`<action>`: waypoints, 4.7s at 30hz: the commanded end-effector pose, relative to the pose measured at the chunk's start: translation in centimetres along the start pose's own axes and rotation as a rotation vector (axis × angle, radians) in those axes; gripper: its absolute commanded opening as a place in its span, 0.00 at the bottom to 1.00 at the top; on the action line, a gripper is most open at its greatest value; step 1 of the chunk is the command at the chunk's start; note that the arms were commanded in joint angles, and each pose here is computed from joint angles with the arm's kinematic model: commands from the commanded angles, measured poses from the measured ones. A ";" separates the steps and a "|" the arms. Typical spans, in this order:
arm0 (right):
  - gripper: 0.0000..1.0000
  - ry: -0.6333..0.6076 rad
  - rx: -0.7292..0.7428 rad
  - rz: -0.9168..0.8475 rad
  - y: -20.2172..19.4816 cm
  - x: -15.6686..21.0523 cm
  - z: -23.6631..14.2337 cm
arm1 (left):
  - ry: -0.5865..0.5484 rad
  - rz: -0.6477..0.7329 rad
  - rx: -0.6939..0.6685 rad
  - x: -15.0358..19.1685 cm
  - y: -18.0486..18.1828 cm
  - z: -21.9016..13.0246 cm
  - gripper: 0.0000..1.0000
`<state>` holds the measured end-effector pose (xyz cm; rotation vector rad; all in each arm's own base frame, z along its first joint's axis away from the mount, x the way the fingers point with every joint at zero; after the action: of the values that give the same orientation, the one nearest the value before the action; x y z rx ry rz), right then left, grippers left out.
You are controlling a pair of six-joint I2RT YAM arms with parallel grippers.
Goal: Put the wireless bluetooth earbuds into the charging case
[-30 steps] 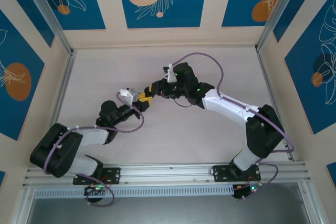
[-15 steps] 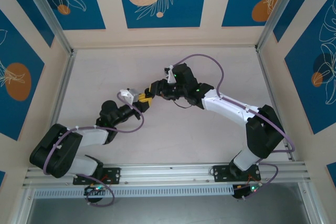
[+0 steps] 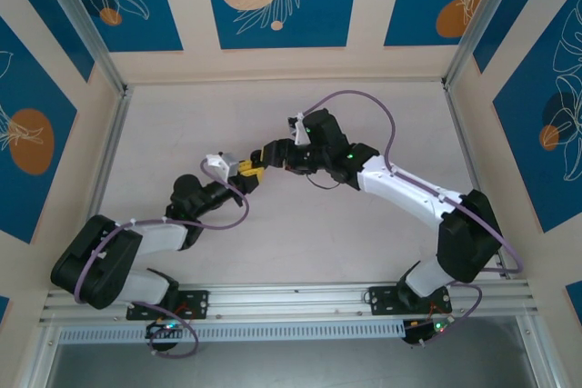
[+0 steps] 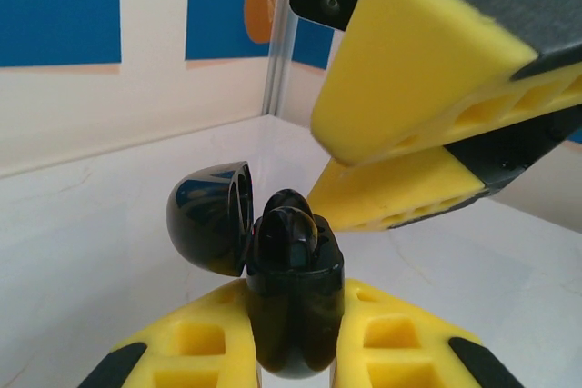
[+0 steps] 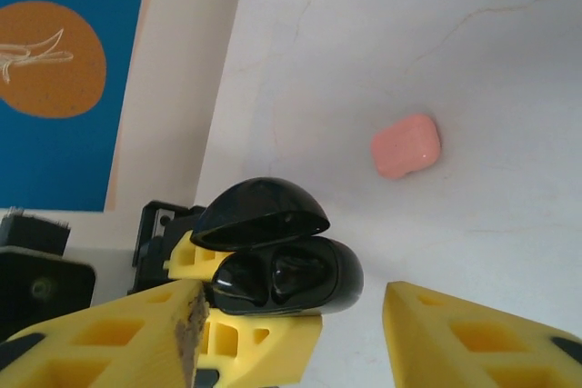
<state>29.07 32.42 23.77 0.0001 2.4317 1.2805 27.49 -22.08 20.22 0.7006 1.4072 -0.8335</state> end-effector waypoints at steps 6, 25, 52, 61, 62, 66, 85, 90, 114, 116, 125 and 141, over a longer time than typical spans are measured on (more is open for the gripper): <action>0.68 0.098 -0.217 -0.173 1.9 -2.7 -4.3 | -0.129 -0.020 0.227 -3.7 -3.0 0.6 0.00; 0.58 0.371 -0.553 -0.266 5.4 -1.3 -4.3 | -0.120 -0.091 0.258 -4.0 -2.8 1.4 0.00; 0.67 0.404 -0.514 -0.241 4.2 -1.7 -2.2 | -0.101 -0.152 0.288 -4.0 -2.7 1.6 0.00; 0.55 0.396 -0.554 -0.264 5.0 -0.1 -5.0 | -0.092 -0.171 0.211 -3.2 -1.6 1.6 0.00; 0.54 0.380 -0.552 -0.265 4.9 -0.1 -5.5 | -0.088 -0.176 0.207 -3.1 -1.5 1.6 0.00; 0.52 0.296 -0.508 -0.245 3.7 -0.7 -7.1 | -0.055 -0.217 0.168 -2.2 -1.0 1.7 0.00; 0.49 0.140 -0.040 0.123 -8.0 -2.8 -5.4 | 0.609 -0.901 -0.234 12.9 1.9 0.6 0.06; 0.49 0.142 -0.028 0.121 -8.4 -2.7 -5.4 | 0.760 -1.005 -0.322 15.5 1.5 -1.0 0.06; 0.99 -0.334 0.490 -0.024 -21.4 -7.2 -15.5 | 0.819 -0.342 -0.906 3.3 9.6 -9.5 1.00; 0.99 -0.439 0.553 -0.066 -23.3 -7.5 -16.9 | 0.716 -0.145 -1.028 0.4 11.9 -10.6 1.00; 0.99 -0.675 0.648 -0.287 -27.6 -7.2 -19.0 | 0.443 0.306 -1.241 0.4 16.6 -13.5 1.00; 0.99 -0.646 0.521 -0.412 -29.7 -8.5 -13.9 | 0.388 0.137 -1.101 8.0 19.8 -13.5 1.00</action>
<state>36.45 1.49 8.27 0.1450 2.0436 0.3508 34.25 -0.33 7.95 0.1325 1.8942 0.3762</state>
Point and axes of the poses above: each hand's point on the last joint's axis, 136 mm out from that joint toward the fingers, its own z axis out along the fingers, its own y axis along the line the jaws close on, x = y × z, the point moved 2 cm from there along -z, back along the fingers, and after that the axes turned 6 degrees about z, right-handed, at the moved point
